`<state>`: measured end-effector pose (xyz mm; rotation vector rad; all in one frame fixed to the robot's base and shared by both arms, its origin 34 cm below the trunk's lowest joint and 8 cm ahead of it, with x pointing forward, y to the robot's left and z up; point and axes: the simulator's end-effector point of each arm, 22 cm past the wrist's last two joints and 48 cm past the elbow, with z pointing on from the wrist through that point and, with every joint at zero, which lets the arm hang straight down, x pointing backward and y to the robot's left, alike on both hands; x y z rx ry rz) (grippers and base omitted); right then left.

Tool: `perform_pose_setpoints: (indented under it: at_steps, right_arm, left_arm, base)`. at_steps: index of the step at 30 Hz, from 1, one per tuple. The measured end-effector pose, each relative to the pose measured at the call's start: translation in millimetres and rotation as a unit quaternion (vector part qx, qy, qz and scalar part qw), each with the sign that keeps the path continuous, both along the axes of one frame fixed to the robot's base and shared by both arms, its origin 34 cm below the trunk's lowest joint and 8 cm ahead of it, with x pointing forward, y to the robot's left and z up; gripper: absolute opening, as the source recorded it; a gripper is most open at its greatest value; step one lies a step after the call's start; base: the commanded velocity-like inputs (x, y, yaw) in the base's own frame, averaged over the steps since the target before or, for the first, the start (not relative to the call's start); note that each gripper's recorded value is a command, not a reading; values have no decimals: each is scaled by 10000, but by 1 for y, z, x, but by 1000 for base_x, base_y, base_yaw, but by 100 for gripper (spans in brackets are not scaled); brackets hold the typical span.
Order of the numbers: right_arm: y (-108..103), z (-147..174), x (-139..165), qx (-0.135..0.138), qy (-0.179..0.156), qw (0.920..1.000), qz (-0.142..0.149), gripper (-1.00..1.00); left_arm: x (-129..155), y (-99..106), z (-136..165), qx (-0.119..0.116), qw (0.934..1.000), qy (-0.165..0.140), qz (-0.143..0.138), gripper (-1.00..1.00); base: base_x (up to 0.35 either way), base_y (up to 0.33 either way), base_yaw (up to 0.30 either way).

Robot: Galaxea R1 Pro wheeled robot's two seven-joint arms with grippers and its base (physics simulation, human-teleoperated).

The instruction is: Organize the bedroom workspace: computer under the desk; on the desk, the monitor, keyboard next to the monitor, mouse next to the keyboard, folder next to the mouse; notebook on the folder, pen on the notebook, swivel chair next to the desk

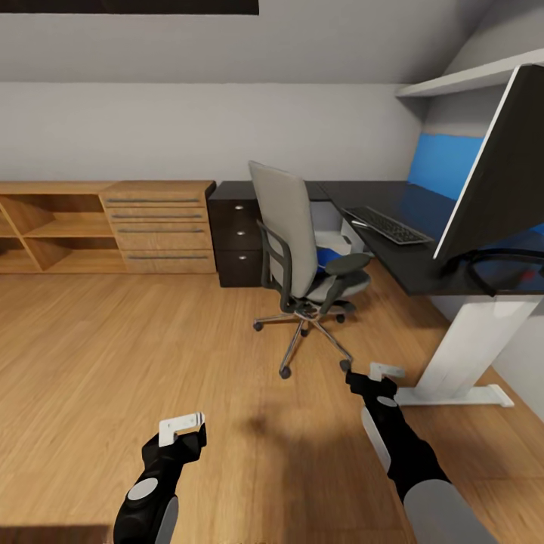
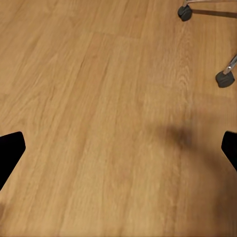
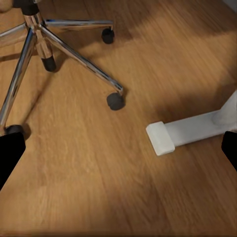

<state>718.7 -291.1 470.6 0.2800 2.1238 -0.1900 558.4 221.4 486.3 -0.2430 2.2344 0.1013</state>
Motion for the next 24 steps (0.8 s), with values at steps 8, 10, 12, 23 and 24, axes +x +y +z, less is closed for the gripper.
perform_pose_setpoints:
  at_steps: [8,10,12,23,24]
  right_arm:
    - [0,-18,-6,-4,-6,10000,-1,100]
    - [0,-22,-7,-4,-15,10000,-2,100]
    - [-1,-21,-6,-5,-23,10000,-3,100]
    - [-2,-21,-6,-7,-35,10000,-13,100]
    - [-2,-21,-6,-8,-36,10000,-13,100]
  left_arm:
    - [-5,0,-19,0,10000,16,-4,100]
    - [-6,0,-23,1,10000,19,-6,100]
    - [-7,0,-24,5,10000,34,-9,100]
    - [-14,-6,-42,3,9997,241,-85,100]
    - [-14,-6,-43,3,9997,244,-87,100]
  base:
    - [0,0,0]
    - [0,0,0]
    - [0,0,0]
    - [12,0,0]
    - [163,0,0]
